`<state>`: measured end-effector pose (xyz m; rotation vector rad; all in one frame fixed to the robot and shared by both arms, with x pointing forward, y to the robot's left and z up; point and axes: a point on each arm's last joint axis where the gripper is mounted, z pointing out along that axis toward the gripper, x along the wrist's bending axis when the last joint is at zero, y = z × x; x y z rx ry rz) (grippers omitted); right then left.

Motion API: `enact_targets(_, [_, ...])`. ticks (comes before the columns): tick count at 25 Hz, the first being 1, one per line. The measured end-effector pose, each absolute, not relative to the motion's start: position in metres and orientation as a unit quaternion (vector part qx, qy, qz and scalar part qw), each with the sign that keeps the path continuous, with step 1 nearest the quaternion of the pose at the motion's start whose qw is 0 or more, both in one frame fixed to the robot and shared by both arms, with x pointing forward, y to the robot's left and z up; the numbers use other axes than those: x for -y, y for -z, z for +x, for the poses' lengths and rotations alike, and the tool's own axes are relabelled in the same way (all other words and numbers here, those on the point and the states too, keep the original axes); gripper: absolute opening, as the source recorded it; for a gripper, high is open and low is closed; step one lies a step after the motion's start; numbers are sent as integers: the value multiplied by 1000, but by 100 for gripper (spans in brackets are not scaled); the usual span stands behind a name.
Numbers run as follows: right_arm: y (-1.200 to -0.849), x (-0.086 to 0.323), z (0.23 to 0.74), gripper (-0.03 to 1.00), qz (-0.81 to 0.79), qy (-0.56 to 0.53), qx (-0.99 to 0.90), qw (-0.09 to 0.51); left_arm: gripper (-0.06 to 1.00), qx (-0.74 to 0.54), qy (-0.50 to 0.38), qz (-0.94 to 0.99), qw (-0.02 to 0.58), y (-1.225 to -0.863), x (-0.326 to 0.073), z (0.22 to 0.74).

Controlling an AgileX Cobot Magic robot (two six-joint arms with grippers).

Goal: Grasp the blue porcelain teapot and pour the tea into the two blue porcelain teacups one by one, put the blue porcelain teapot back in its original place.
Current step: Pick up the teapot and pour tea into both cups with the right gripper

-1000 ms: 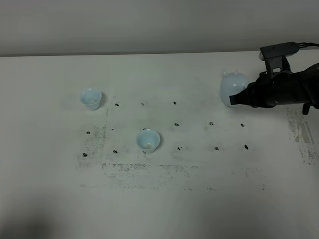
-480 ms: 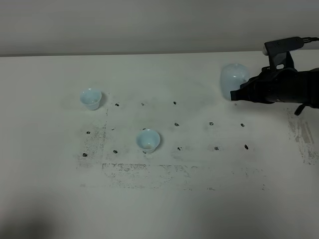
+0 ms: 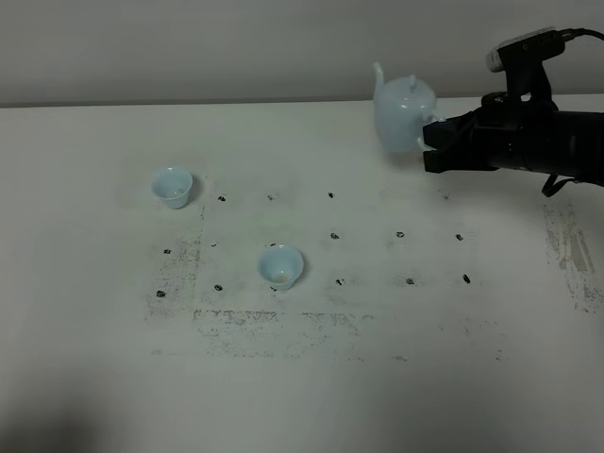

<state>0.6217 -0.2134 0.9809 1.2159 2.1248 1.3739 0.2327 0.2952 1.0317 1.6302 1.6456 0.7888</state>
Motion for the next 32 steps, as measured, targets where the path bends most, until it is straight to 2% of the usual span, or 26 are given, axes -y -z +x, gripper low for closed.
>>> enact_targets(10, [-985, 200, 610, 4, 307, -515, -788, 139, 72, -632, -303, 626, 340, -1032, -295, 233])
enact_targets(17, [-989, 186, 610, 4, 263, -504, -807, 161, 72, -632, -303, 626, 340, -1032, -295, 233])
enact_targets(22, [-999, 158, 622, 4, 222, -504, -817, 169, 72, -632, -303, 626, 340, -1032, -295, 233])
enact_targets(32, [-983, 99, 643, 4, 168, -515, -829, 137, 72, -632, -303, 626, 340, -1032, -295, 233])
